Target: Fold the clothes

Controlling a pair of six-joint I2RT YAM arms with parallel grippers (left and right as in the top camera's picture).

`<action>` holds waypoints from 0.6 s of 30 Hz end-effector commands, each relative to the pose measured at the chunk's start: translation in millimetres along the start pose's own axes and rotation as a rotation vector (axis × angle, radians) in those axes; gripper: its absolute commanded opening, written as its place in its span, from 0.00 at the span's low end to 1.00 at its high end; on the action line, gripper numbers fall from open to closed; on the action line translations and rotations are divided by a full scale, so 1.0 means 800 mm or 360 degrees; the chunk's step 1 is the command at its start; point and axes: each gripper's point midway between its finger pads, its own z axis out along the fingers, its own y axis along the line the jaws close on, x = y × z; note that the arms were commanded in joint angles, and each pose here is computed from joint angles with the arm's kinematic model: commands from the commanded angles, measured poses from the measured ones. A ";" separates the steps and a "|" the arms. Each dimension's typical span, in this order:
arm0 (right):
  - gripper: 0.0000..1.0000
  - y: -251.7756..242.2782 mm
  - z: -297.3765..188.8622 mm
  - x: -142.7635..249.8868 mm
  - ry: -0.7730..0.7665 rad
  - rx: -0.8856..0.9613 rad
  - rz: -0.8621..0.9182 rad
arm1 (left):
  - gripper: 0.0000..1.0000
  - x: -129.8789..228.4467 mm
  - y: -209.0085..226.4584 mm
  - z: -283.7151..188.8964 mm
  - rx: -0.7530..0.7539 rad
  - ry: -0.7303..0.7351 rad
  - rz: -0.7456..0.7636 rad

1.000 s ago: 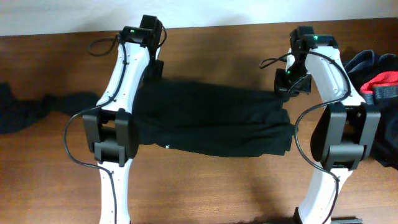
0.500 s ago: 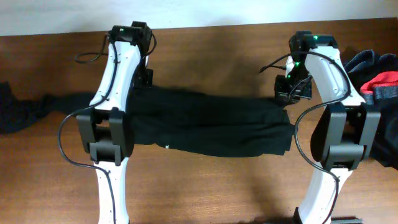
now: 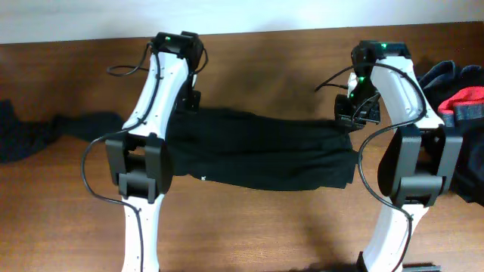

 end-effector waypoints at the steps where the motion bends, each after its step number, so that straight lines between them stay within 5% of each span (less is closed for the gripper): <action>1: 0.04 -0.004 0.011 0.011 0.0051 0.0046 -0.0020 | 0.00 0.000 0.003 0.002 -0.0006 0.0013 -0.0023; 14: 0.04 -0.010 0.023 0.014 0.0070 0.0078 -0.0017 | 0.01 0.026 -0.001 0.034 -0.0024 0.0185 0.0015; 15: 0.04 -0.010 0.023 0.014 0.0070 0.0078 -0.0017 | 0.09 0.027 -0.001 0.035 -0.0025 0.0192 0.0017; 16: 0.06 -0.010 0.023 0.014 0.0069 0.0078 -0.0017 | 0.42 0.028 -0.001 0.036 -0.0025 0.0196 0.0018; 18: 0.45 -0.010 0.023 0.013 0.0065 0.0076 -0.0017 | 0.86 0.027 -0.001 0.037 -0.0025 0.0196 0.0018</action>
